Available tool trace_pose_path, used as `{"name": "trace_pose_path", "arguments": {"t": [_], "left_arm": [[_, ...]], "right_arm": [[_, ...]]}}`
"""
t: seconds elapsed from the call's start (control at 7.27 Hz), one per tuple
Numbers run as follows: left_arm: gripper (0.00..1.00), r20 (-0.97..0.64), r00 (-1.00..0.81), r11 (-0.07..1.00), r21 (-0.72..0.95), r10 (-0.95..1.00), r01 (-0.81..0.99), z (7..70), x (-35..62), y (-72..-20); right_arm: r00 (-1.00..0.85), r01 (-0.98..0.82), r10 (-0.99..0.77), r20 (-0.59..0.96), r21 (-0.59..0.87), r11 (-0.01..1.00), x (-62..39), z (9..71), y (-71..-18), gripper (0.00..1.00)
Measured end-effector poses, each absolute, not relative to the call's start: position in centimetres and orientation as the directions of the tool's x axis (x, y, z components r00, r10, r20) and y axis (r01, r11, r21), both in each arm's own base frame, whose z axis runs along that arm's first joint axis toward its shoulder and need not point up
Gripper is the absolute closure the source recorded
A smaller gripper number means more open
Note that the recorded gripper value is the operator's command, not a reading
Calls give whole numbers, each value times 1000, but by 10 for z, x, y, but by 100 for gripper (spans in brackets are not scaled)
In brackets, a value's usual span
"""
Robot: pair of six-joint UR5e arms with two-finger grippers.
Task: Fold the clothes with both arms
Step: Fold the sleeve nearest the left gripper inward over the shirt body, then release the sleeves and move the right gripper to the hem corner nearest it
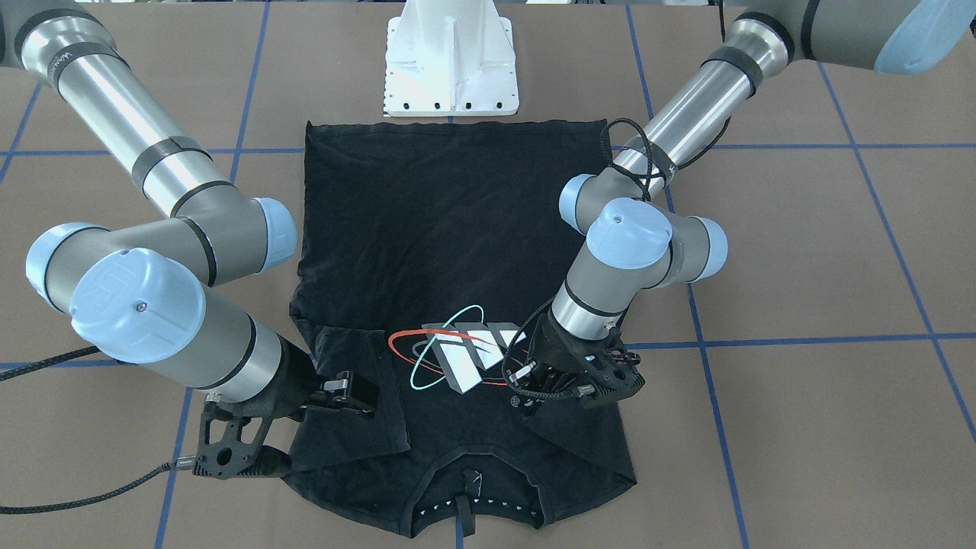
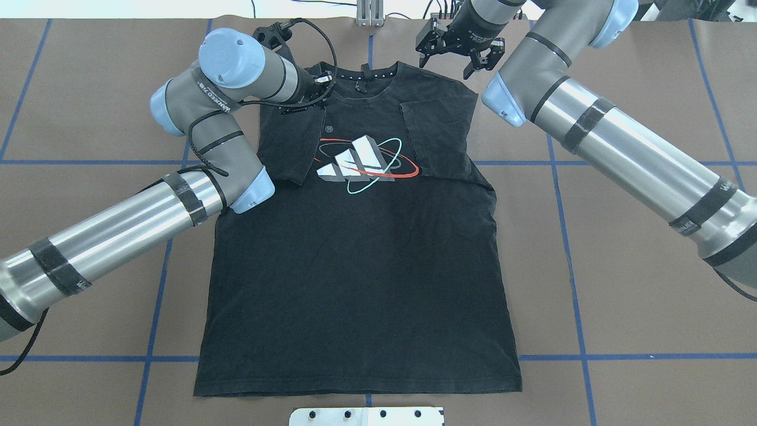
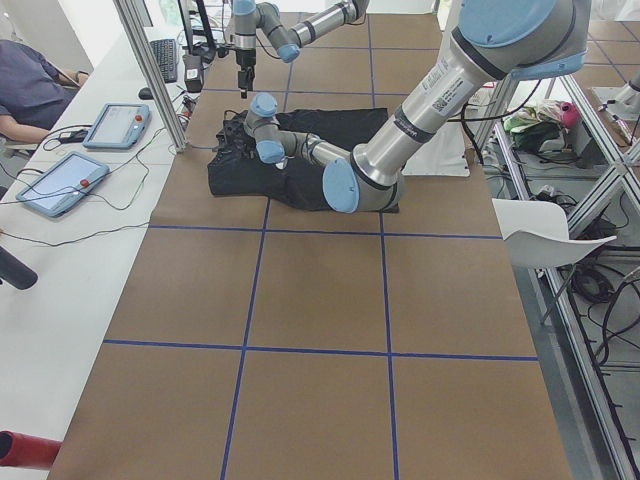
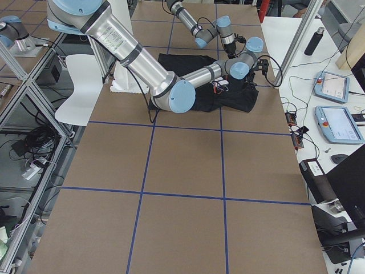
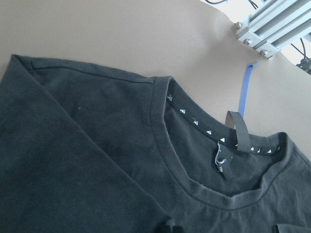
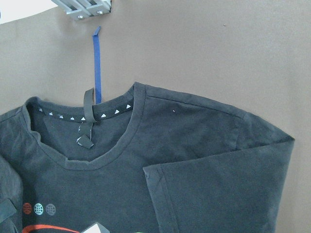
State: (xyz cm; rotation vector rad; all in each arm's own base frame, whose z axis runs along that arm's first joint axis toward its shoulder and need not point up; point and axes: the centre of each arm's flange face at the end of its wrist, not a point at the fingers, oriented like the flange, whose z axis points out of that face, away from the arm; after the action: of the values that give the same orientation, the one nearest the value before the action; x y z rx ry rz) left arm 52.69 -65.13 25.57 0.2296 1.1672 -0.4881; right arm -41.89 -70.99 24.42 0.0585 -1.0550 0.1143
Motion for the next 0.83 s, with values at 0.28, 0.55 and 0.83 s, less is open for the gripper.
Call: {"name": "trace_pose_path", "arguments": {"t": [0.28, 0.55, 0.83], "left_arm": [[54, -927, 291, 873, -72, -237, 482, 251, 527, -653], [0, -934, 281, 875, -65, -223, 480, 250, 525, -653], [0, -943, 263, 877, -55, -202, 477, 241, 521, -651]], "right_arm": [[489, -123, 68, 869, -8, 992, -418, 246, -710, 0], [492, -122, 70, 868, -11, 993, -419, 250, -709, 0], [489, -118, 68, 870, -12, 993, -420, 248, -708, 0]]}}
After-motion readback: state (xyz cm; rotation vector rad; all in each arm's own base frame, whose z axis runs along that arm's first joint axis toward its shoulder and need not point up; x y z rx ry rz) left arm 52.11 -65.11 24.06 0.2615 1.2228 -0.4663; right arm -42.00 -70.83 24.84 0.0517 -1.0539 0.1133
